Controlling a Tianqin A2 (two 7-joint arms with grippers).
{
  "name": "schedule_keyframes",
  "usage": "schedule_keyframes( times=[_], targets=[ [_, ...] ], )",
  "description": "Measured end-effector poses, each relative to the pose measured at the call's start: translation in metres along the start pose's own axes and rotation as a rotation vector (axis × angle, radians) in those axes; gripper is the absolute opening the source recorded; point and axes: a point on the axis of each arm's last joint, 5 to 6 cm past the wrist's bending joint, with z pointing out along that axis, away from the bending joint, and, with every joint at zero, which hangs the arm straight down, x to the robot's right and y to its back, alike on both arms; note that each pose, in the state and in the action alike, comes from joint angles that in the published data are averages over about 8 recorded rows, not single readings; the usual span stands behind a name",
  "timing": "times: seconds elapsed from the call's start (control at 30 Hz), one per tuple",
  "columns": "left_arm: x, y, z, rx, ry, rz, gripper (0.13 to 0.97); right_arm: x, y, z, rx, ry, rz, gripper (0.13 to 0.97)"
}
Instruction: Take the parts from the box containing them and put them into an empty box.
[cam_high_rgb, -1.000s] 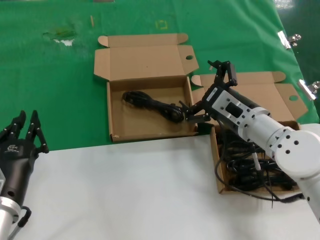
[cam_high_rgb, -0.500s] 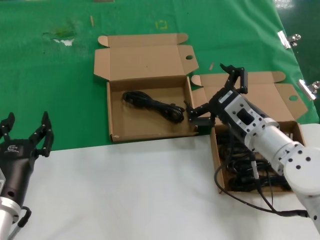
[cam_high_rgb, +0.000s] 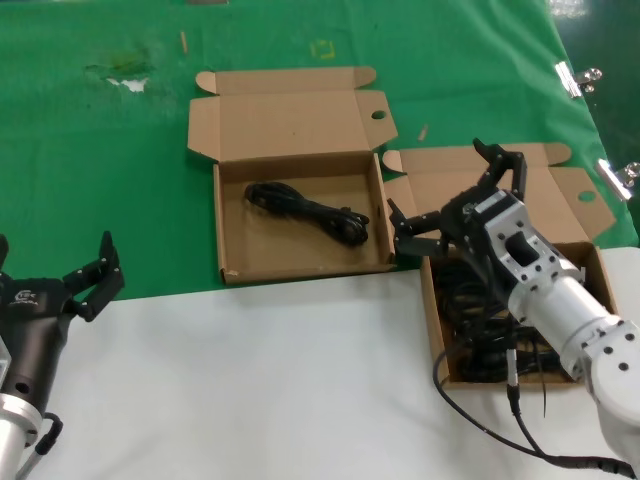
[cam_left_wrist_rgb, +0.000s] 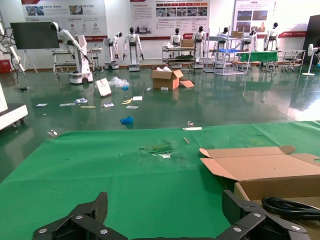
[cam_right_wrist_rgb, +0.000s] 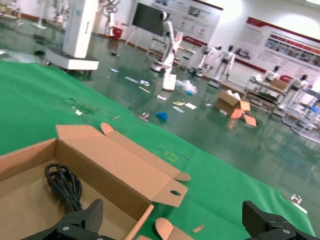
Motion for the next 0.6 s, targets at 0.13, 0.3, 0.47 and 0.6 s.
schedule_keyframes(
  times=[0.13,0.3,0.47,0.6],
  targets=[
    [0.0,0.0,0.0,0.0,0.0,0.0,0.753,-0.001,0.003,-0.008,0.002,0.023,0.042,0.966],
    [0.0,0.0,0.0,0.0,0.0,0.0,0.85,-0.002,0.006,-0.018,0.002,0.052,0.094,0.966],
    [0.0,0.0,0.0,0.0,0.0,0.0,0.896,-0.003,0.009,-0.028,0.002,0.081,0.145,0.966],
    [0.0,0.0,0.0,0.0,0.0,0.0,0.941,-0.003,0.011,-0.036,0.002,0.105,0.185,0.966]
  ],
)
